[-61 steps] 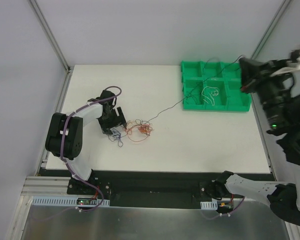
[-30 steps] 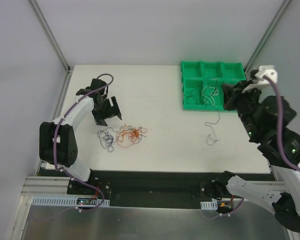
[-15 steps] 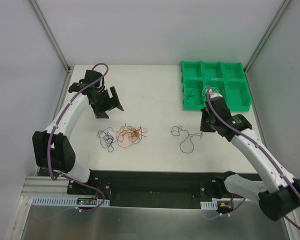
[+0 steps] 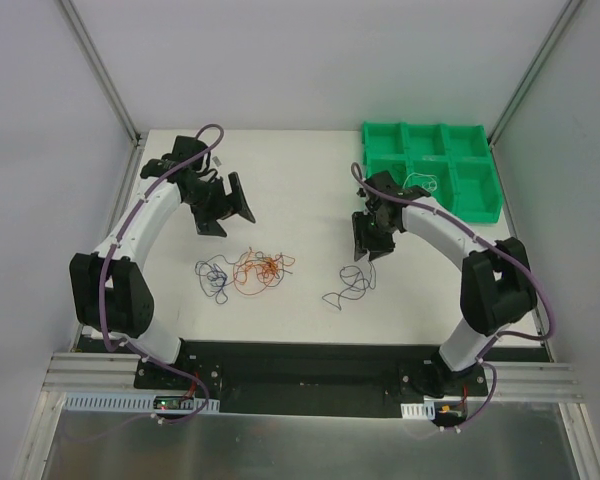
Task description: Untangle the cables
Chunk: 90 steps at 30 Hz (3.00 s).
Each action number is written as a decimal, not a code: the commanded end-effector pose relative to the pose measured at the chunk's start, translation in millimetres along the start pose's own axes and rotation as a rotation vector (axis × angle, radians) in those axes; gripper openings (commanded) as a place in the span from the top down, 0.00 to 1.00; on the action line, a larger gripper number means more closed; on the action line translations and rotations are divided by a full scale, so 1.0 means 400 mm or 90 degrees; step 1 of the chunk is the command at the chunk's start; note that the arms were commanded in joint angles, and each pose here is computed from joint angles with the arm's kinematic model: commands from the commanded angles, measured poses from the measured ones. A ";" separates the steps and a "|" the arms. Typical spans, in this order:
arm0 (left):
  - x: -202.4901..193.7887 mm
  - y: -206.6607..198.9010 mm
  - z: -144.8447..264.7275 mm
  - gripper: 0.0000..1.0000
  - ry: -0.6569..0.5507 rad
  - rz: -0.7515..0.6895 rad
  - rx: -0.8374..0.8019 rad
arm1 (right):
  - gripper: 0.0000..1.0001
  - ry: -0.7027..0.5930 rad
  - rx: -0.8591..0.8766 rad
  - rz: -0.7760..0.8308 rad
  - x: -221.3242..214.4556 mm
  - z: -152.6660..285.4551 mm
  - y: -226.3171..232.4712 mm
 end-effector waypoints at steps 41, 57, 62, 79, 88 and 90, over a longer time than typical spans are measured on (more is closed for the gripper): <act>-0.019 -0.018 0.030 0.16 0.030 -0.049 -0.055 | 1.00 -0.173 -0.345 0.022 0.008 0.279 -0.094; -0.016 -0.018 0.033 0.16 0.026 -0.057 -0.058 | 1.00 -0.314 -0.561 -0.246 0.184 0.521 -0.546; -0.020 0.002 0.041 0.15 0.014 -0.063 -0.051 | 1.00 -0.283 -0.547 -0.330 0.209 0.472 -0.690; -0.013 0.039 0.007 0.15 0.051 -0.001 -0.044 | 0.96 -0.202 -0.433 -0.358 0.308 0.162 -0.840; -0.014 0.047 0.004 0.15 0.036 -0.026 -0.051 | 0.36 -0.179 -0.428 -0.385 0.316 0.194 -0.811; -0.025 0.061 0.006 0.15 0.026 -0.032 -0.038 | 0.25 -0.184 -0.431 -0.379 0.319 0.236 -0.785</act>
Point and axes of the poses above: each gripper's point midway between its finger pads, its own z axis back along the fingers, its own y axis along the line the jaws close on, x = y × z, the point moved 8 cm from there along z, back along the fingers, and after that the axes turned 11 degrees about z, right-handed, at the moved point
